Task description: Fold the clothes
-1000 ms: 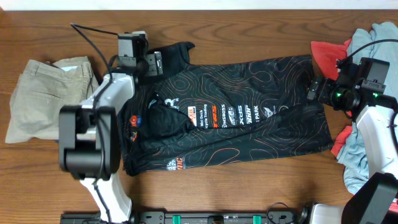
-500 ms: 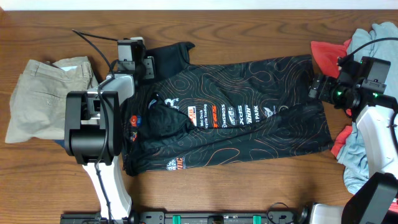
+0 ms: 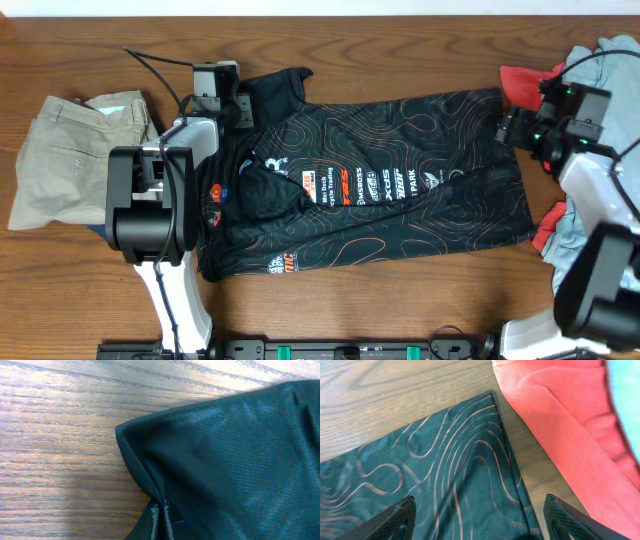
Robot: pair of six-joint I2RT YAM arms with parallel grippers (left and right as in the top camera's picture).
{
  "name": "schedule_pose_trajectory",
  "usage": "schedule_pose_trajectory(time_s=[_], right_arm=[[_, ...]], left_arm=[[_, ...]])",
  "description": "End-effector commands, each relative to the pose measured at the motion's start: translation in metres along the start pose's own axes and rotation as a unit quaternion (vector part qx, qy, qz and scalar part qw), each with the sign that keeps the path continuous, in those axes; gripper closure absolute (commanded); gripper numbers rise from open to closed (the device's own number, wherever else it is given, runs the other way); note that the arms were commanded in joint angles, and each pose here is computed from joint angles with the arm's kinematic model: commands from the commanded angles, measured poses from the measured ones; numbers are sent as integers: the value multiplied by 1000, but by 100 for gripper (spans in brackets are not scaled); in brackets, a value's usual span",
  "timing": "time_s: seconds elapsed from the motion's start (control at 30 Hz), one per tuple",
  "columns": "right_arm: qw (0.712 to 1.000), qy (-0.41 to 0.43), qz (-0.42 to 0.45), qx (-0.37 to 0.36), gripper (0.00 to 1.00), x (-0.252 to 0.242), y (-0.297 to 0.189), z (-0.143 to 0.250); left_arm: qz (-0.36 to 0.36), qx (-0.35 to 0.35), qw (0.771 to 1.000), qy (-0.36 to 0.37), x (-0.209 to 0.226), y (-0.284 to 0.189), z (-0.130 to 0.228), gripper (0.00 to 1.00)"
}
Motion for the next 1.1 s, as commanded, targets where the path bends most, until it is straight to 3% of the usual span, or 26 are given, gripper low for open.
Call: schedule_pose_trajectory(time_s=[0.0,0.23,0.53,0.73,1.07], right_arm=[[1000,-19,-8,-1,23,7,21,6],[996,-42,-40,-62,28,12,55,-3],[994,-58,-45,-79,37,18,90,3],[994,-56,-22,-89,37,18,110,-7],[994,-50,10,-99,39,15,114,-13]], left_arm=[[24,38,999,-19,-8,7,19,94],[23,26,998,-44,-9,-23,0,94],[27,64,996,-50,-12,-50,1,94],[30,102,993,-55,-14,-52,13,94],[30,110,992,-56,-14,-53,15,94]])
Point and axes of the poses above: each gripper's point midway between its finger pads, its own y axis out along the fingers, its own x axis along the line the jaws close on, z = x × y, the point moved 9 cm from there along -y, back along the fingers, and after that the axes turned 15 degrees about y, right-handed, at the moved point
